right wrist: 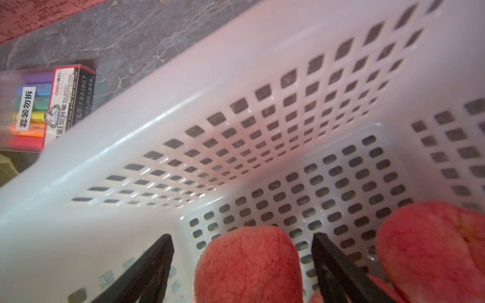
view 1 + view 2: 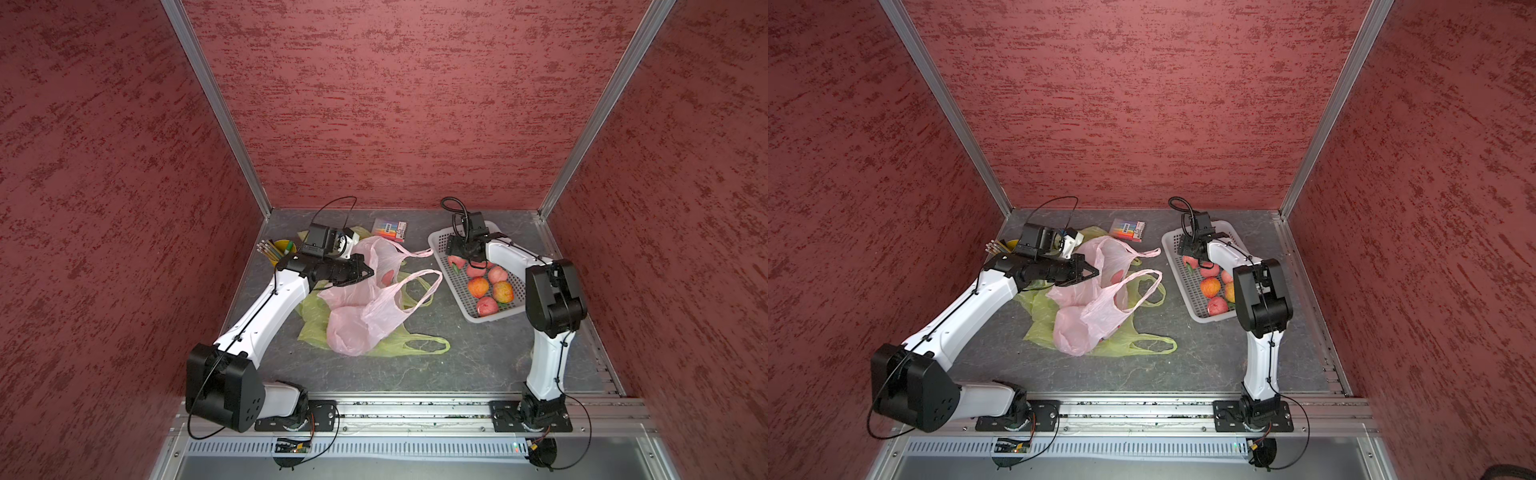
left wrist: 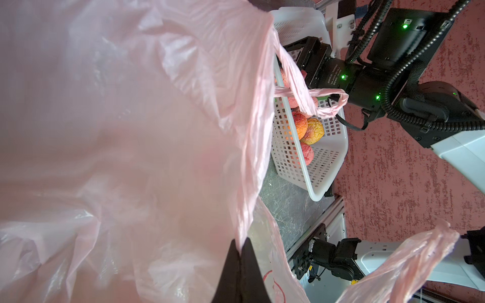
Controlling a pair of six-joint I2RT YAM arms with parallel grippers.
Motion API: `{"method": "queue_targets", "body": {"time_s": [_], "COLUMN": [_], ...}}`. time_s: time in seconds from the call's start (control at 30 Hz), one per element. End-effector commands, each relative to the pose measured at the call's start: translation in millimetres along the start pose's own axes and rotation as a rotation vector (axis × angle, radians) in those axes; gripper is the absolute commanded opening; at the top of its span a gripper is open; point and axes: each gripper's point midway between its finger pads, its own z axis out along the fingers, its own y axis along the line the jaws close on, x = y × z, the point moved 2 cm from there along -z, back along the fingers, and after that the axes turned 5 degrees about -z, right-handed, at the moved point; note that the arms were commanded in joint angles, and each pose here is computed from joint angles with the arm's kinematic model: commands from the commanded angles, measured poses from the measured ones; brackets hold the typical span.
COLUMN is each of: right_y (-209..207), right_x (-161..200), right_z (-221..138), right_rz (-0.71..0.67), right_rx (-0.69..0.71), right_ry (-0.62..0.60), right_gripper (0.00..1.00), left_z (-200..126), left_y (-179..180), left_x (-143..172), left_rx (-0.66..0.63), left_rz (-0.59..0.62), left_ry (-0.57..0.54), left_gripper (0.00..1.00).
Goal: Place the peach into a plastic bag & tie a knot
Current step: Pick up the peach from the basket.
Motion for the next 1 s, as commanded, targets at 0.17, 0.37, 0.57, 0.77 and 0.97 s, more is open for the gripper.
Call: {"method": "queue_targets", "body": {"time_s": [0.17,0.37,0.57,0.77,0.97], "right_y": [0.2,-1.4,3.0,13.0,32.7], "right_x": [9.3,18.6,13.9,-16.2,-33.2], "right_z": [19.9,28.6,18.1,-38.4,-133.1], "right_rz": [-0.032,-0.038,-0.034,-0.016,0.002], "right_rx": [0.0,0.002,-0.027,-0.082,-0.245], "right_ry": [0.112,0.152,0.113,-0.028,-0.18], "right_gripper": [0.84,0.81,0.64,0.53,0.45], "left_z": [-2.1,-1.2,1.9,0.1,-3.9], "left_y": [-8.5,-9.1,-9.6,-20.0,-36.8], "left_x": [-8.0,-9.0,-10.3,-13.0,-17.1], "left_rx": [0.035,0.039,0.05,0.097,0.179], "left_rz": [0.02,0.019,0.013,0.012,-0.001], "left_ry": [-0.017,-0.019,-0.011,-0.007,-0.011], "left_gripper": [0.0,0.0,0.0,0.0,0.0]}}
